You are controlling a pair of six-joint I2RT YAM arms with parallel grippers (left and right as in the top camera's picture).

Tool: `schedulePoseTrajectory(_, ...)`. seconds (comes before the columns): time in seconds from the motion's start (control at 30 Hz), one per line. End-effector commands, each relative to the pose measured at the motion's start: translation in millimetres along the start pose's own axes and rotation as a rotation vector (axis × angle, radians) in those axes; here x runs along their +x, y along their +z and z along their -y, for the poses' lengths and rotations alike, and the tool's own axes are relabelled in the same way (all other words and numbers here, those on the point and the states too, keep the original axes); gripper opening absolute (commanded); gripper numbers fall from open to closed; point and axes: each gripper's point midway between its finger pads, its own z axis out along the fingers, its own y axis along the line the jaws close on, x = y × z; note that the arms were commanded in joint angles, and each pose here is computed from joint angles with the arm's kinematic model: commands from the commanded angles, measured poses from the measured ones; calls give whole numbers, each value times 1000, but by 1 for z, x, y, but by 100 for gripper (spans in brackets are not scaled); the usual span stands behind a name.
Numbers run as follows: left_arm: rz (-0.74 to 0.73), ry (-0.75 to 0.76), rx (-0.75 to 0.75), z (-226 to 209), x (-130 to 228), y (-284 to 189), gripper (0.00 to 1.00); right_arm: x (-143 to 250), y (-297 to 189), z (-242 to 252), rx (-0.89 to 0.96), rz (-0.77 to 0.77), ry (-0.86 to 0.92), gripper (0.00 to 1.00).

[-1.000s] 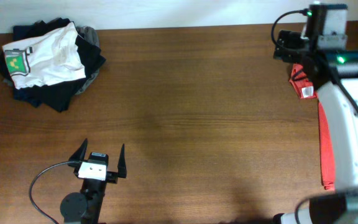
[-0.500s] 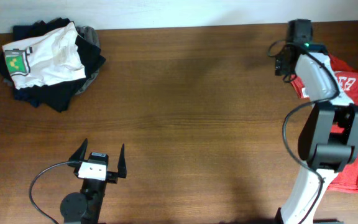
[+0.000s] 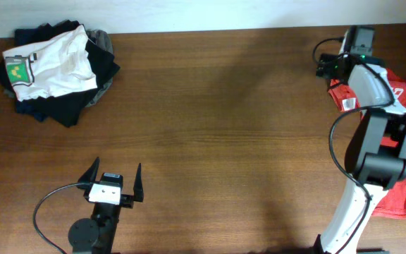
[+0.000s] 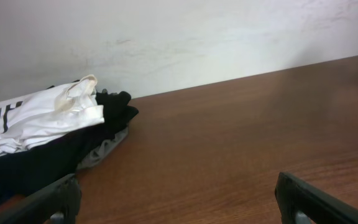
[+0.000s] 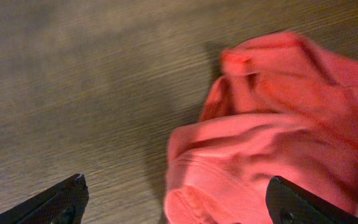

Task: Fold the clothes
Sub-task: 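Reach the right gripper to the orange t-shirt and grasp its edge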

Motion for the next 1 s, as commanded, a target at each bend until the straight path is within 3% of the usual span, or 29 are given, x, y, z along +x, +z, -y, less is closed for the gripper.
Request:
schedulePoseTrajectory(0.0,-3,-9,-7,-1,3,0,99,13,22,-5,-6,-39,27,95)
schedulePoseTrajectory(0.1,-3,-9,-7,-1,3,0,99,17,26,-6,-6,-46,25,86)
schedulePoseTrajectory(0.2,-3,-9,-7,-1,3,0,99,16,26,-1,17,-44,25,54)
schedulePoseTrajectory(0.43,-3,-9,-7,-1,3,0,99,20,25,7,51,-58,27,7)
schedulePoseTrajectory(0.77,-3,-9,-7,-1,3,0,99,-8,-14,15,55,-10,74,4)
schedulePoseTrajectory(0.97,-3,-9,-7,-1,3,0,99,-71,-112,26,39,190,150,4)
